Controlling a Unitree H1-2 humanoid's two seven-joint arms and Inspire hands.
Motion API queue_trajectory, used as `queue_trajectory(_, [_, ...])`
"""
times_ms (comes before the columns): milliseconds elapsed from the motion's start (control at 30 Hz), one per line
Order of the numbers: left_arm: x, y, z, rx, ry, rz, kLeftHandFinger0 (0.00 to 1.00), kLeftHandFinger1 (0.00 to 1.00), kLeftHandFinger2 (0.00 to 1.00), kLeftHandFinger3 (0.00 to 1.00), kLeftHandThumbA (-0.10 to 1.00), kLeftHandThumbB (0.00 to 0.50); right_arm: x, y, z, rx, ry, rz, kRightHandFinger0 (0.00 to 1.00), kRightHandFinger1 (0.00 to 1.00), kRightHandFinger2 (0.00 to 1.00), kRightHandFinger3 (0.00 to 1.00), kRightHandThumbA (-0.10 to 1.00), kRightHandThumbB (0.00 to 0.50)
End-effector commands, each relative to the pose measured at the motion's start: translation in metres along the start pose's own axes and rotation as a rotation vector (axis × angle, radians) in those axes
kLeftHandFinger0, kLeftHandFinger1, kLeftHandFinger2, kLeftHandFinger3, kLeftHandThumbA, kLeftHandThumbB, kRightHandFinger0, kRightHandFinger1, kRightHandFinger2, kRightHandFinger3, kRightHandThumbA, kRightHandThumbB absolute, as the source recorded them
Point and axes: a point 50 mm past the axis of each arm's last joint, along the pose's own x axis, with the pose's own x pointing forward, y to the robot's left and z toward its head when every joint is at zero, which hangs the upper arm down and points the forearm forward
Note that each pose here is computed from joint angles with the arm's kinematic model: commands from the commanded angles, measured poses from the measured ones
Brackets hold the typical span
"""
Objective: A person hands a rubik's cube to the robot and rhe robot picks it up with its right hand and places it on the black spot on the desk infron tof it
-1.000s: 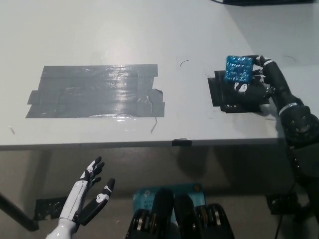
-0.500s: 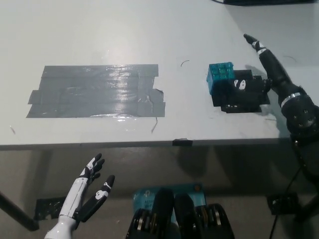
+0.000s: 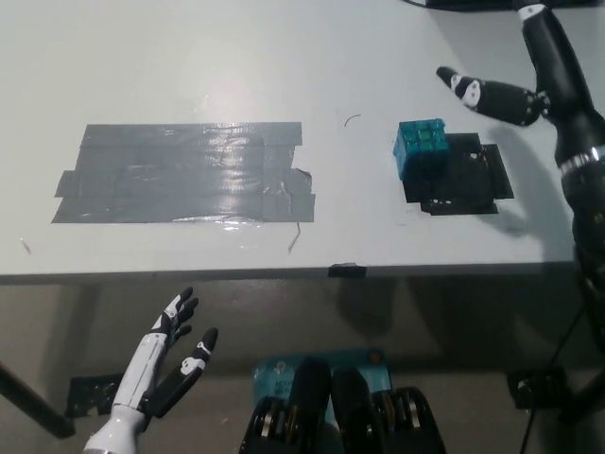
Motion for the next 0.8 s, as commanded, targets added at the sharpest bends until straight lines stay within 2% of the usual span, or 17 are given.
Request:
queue_trajectory(0, [0.004,0.002,0.011,0.02,-0.057,-0.012,0.97,1.0,1.0,1.0,0.73,0.067,-0.077,-0.009,0.071,0.084,-0.2,-0.075,1.0,1.0,1.0,1.0,0.8,0.431])
queue_trajectory(100, [-0.017,-0.003,0.002,0.013,-0.023,-0.019,0.97,1.0,1.0,1.0,0.75,0.073,-0.125,0.014,0.064,0.197,-0.139,-0.044,1.0,1.0,1.0,1.0,0.79,0.412])
queue_trajectory(267, [-0.029,-0.007,-0.004,-0.024,-0.017,-0.007,1.0,1.0,1.0,1.0,0.81,0.073,-0.179,0.054,0.02,0.282,0.086,-0.03,1.0,1.0,1.0,1.0,0.86,0.383])
queue_trajectory(400, [-0.016,-0.007,0.0,0.001,-0.046,-0.001,1.0,1.0,1.0,1.0,0.95,0.077,-0.198,0.078,-0.02,0.337,0.217,-0.012,1.0,1.0,1.0,1.0,0.86,0.329])
queue_trajectory(467, [-0.013,-0.011,0.001,-0.002,-0.05,0.004,1.0,1.0,1.0,1.0,1.0,0.113,-0.207,0.091,-0.039,0.344,0.285,-0.009,1.0,1.0,1.0,1.0,0.82,0.32])
queue_trajectory(500, [-0.014,-0.012,0.001,-0.003,-0.047,0.004,1.0,1.0,1.0,1.0,1.0,0.121,-0.209,0.094,-0.042,0.343,0.294,-0.004,1.0,1.0,1.0,1.0,0.82,0.317])
queue_trajectory(533, [-0.019,-0.012,-0.001,0.0,-0.039,0.002,1.0,1.0,1.0,1.0,1.0,0.135,-0.219,0.102,-0.05,0.326,0.328,0.027,1.0,1.0,1.0,1.0,0.81,0.284])
queue_trajectory(767, [-0.02,-0.013,-0.002,-0.008,-0.034,0.003,1.0,1.0,1.0,1.0,1.0,0.148,-0.23,0.119,-0.067,0.27,0.357,0.078,1.0,1.0,1.0,1.0,0.82,0.282])
